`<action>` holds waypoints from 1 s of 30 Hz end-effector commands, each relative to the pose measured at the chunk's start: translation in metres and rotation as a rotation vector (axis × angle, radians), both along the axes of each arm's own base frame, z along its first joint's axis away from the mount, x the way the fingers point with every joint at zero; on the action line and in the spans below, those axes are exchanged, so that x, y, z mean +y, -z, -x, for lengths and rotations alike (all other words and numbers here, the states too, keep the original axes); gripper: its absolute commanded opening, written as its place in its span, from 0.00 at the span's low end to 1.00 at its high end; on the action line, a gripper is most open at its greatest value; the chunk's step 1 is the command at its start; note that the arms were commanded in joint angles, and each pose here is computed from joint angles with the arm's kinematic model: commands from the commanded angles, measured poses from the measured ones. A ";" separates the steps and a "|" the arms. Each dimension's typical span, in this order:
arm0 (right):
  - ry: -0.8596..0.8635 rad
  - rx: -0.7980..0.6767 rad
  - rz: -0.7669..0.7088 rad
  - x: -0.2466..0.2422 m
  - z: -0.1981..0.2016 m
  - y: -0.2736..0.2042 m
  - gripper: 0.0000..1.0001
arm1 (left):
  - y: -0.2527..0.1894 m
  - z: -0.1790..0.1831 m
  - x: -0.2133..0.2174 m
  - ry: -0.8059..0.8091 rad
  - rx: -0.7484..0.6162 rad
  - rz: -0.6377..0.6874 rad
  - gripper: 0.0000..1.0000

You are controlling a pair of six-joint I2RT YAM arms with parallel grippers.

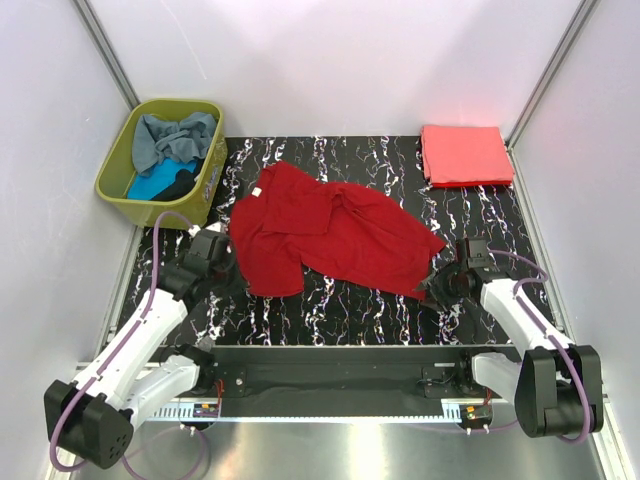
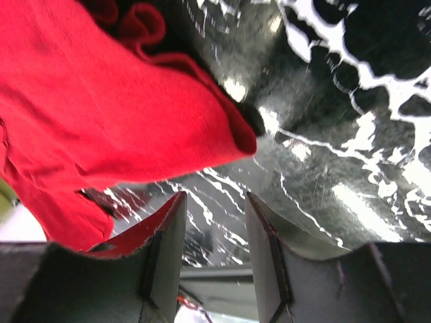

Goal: Fold and stack the t-shirts
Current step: Flatten the tshirt out

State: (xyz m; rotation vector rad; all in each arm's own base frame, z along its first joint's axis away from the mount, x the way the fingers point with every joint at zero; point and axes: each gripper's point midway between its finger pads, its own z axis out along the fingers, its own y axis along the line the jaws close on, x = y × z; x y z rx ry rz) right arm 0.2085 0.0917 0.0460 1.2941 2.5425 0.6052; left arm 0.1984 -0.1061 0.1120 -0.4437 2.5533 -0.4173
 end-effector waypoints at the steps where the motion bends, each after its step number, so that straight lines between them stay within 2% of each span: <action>1: 0.089 -0.032 0.045 -0.012 -0.011 0.004 0.47 | -0.010 -0.001 -0.006 0.058 -0.037 0.006 0.00; 12: 0.129 -0.004 0.088 -0.021 -0.011 0.019 0.46 | -0.019 -0.002 -0.009 0.083 -0.057 0.003 0.00; 28: 0.049 0.069 0.134 -0.023 -0.020 0.041 0.44 | -0.025 -0.003 -0.009 0.031 -0.070 0.032 0.00; 30: 0.036 0.080 0.130 -0.021 -0.020 0.043 0.42 | -0.027 -0.002 -0.008 0.023 -0.076 0.039 0.00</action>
